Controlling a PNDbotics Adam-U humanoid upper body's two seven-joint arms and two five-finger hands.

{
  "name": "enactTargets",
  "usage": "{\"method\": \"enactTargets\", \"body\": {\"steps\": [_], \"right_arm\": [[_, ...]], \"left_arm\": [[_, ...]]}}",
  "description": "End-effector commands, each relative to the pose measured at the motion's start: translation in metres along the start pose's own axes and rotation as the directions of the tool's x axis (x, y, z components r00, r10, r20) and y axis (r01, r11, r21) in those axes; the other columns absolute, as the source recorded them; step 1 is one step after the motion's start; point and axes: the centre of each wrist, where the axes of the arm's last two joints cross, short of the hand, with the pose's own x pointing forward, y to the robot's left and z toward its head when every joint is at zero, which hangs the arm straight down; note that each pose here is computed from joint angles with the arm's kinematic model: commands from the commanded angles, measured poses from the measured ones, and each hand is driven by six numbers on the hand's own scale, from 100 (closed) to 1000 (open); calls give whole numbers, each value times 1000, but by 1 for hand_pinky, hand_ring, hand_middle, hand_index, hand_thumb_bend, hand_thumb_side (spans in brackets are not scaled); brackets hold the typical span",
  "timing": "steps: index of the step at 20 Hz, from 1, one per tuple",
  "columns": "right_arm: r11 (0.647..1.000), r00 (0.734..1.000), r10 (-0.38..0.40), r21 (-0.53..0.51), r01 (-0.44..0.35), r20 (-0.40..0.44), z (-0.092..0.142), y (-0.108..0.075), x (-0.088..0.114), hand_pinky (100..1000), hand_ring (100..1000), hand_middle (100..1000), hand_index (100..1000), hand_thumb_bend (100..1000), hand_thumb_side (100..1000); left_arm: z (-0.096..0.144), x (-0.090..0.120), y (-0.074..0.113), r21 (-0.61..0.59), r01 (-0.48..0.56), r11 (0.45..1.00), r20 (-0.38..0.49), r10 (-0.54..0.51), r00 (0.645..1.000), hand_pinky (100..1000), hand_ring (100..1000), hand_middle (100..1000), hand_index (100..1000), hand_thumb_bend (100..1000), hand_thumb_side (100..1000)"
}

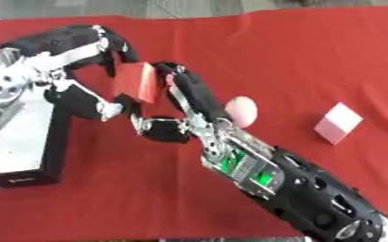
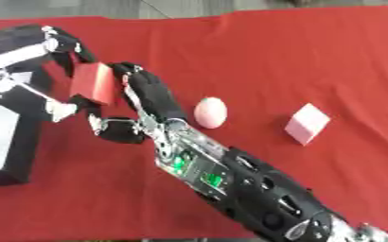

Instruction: Pick up the objects with one hand, pass them to the other hand, and then place them into the box on the other side of the table.

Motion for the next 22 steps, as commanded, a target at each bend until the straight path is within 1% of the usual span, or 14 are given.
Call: {"method": "enactTargets", "body": {"steps": [1,5,8,11,15,18,22], "right_arm": [[1000,999,-14,-16,15,40,1,-3,9,709,694,715,709,100,181],[1000,999,-22,-9,22,49,2,-2,10,714,714,727,744,100,296],[1000,999,-16,2,16,41,2,-2,8,732,752,759,801,100,428],[1000,1000,4,5,-4,28,2,-2,7,746,778,785,861,100,503],[999,999,48,8,-48,10,1,-2,5,757,797,805,898,100,508],[997,997,74,15,-74,7,2,-2,6,759,797,807,906,100,478],[995,995,99,19,-99,9,2,-4,6,760,794,805,908,100,414]], "left_arm": [[0,3,10,58,34,998,14,-35,999,693,537,343,410,100,100],[-1,2,8,64,40,997,10,-41,999,681,514,316,377,100,100],[-1,3,8,58,41,997,11,-42,999,678,506,305,364,100,100],[1,3,9,50,43,998,10,-44,999,675,498,294,353,100,100],[3,1,9,37,48,998,-4,-48,999,668,485,280,342,100,100],[4,-1,8,28,49,998,-19,-49,999,658,475,271,335,100,100],[5,-4,7,12,55,998,-33,-54,998,653,464,248,321,100,100]]}}
